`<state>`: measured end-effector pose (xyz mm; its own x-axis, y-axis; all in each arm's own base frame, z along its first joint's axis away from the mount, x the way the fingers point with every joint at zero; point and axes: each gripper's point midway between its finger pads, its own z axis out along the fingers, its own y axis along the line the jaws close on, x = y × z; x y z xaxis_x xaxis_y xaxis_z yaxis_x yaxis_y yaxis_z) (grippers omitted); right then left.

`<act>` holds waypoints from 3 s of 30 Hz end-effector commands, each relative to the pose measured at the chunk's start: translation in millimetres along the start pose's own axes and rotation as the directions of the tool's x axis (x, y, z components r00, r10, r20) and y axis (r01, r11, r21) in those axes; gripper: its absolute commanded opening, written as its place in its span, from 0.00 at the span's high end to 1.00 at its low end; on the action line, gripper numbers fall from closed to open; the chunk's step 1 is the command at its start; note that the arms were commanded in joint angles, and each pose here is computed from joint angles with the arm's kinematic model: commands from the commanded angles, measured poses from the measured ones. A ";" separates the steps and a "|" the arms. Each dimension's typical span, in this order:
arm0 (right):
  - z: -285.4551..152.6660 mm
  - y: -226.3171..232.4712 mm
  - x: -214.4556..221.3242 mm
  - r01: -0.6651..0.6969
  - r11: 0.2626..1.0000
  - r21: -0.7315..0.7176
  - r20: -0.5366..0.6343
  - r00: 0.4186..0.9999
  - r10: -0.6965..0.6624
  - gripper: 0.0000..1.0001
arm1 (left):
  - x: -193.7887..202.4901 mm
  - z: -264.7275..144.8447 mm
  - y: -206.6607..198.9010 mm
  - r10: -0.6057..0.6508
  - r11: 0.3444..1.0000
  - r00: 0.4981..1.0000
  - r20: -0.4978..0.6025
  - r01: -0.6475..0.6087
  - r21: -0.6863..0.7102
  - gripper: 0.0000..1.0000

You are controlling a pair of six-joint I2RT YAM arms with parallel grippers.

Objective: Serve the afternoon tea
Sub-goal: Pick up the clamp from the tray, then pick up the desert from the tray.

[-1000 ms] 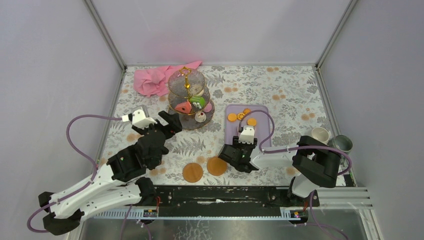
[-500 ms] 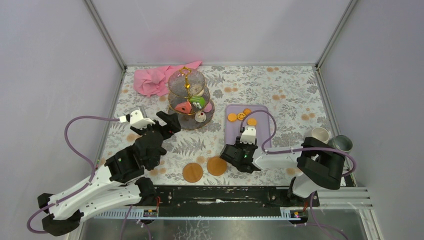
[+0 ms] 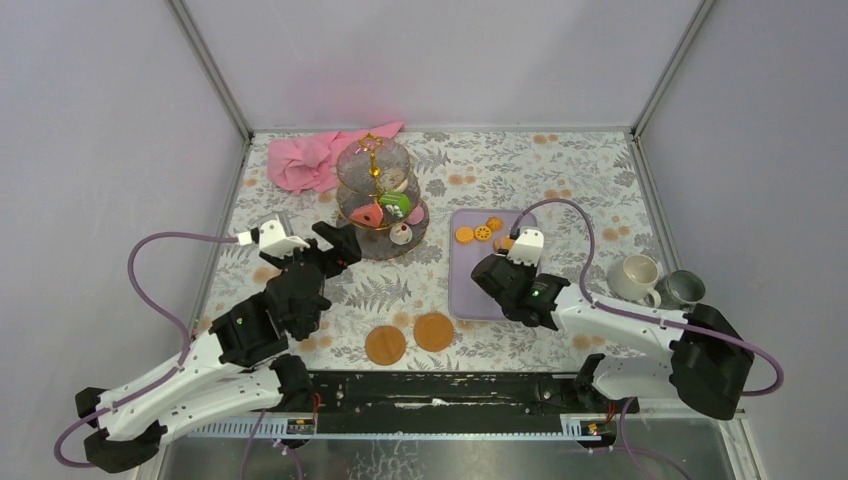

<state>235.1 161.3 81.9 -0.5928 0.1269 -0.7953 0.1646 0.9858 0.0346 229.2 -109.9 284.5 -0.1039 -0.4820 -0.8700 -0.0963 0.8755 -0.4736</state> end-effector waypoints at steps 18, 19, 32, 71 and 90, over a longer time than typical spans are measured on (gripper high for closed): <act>23.2 2.3 -19.4 0.061 0.997 -0.051 -0.115 0.991 -0.066 0.52 | -7.9 6.3 -10.5 -0.016 1.000 0.998 0.061 0.015 0.026 0.06; 23.0 4.3 -18.5 0.064 0.996 -0.062 -0.120 0.990 -0.071 0.52 | -7.4 6.5 -10.7 -0.016 1.000 0.998 0.061 0.014 0.026 0.06; 30.9 7.4 -13.3 0.097 0.993 -0.060 -0.133 0.986 -0.105 0.50 | -5.8 7.8 -12.3 -0.015 1.000 0.998 0.061 0.014 0.025 0.06; 31.8 7.4 -33.8 0.120 0.990 -0.073 -0.096 0.987 -0.127 0.68 | -23.6 2.3 -2.2 -0.037 0.999 0.995 0.088 0.038 -0.014 0.05; -38.5 54.3 -105.8 0.118 0.960 -0.255 0.054 0.993 -0.107 0.70 | -47.5 -2.5 7.2 -0.056 0.994 0.989 0.135 0.068 -0.083 0.05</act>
<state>270.4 180.9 132.4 -0.6492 -0.0014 -0.7606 -0.0467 0.9982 0.0380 231.1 -92.7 311.8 -0.0036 -0.5063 -0.8624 -0.1375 0.8544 -0.5010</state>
